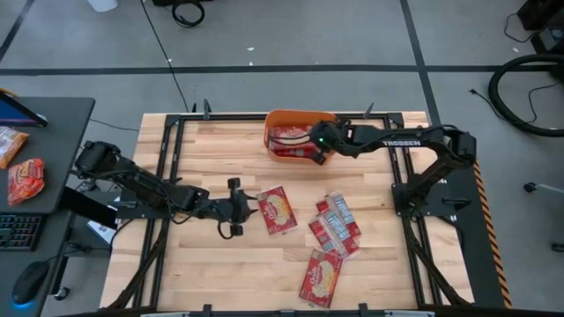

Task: Sort popcorn bags into baskets
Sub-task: Put the red popcorn bag into the orange bin

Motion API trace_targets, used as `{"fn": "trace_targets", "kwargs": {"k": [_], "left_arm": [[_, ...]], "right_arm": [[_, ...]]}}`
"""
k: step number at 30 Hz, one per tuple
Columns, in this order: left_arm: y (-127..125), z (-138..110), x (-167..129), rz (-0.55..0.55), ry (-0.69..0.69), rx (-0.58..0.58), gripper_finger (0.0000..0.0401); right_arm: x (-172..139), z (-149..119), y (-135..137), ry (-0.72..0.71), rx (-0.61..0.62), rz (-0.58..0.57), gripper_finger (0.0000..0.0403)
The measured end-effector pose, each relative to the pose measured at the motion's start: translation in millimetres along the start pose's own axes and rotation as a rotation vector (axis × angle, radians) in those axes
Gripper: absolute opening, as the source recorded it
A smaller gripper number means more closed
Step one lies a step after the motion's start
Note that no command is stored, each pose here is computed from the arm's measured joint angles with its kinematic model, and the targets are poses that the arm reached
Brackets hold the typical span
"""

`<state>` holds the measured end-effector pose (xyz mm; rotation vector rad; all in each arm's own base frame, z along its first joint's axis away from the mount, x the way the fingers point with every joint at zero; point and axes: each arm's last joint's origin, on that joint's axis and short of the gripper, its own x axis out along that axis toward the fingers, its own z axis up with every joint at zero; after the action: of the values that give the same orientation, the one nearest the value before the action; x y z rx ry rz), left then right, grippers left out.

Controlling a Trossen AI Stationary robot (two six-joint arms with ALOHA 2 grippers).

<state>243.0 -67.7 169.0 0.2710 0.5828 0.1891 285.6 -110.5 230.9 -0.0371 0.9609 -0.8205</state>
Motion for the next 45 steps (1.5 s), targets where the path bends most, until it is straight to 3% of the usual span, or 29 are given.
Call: {"fn": "trace_targets", "kwargs": {"k": [8,21,27,32,37,42,45], "left_arm": [[-14.7,-21.4,20.8,0.003,0.114,0.313,0.0172],[-20.8,-32.1,48.1,0.076,0.237,0.722,0.0172],[-11.0,-38.1,59.9,0.091,0.284,0.719,0.0172],[-7.4,-39.4,64.5,0.042,0.278,0.740,0.0161],[-4.9,-40.4,66.4,-0.005,0.271,0.742,0.0097],[-2.9,-41.7,67.6,-0.023,0.271,0.672,0.0017],[-2.9,-38.5,67.5,-0.008,0.253,0.585,0.0008]], "right_arm": [[-29.8,-4.1,0.8,-0.002,0.030,0.153,0.0089],[-85.8,-7.6,44.6,-0.178,-0.085,0.327,0.0089],[-103.3,-11.5,64.5,-0.240,-0.128,0.397,0.0088],[-115.8,-14.0,77.0,-0.290,-0.152,0.447,0.0087],[-122.8,-16.1,83.5,-0.314,-0.168,0.471,0.0087],[-127.4,-16.8,87.7,-0.335,-0.171,0.490,0.0087],[-130.4,-18.2,93.5,-0.381,-0.184,0.518,0.0087]]}}
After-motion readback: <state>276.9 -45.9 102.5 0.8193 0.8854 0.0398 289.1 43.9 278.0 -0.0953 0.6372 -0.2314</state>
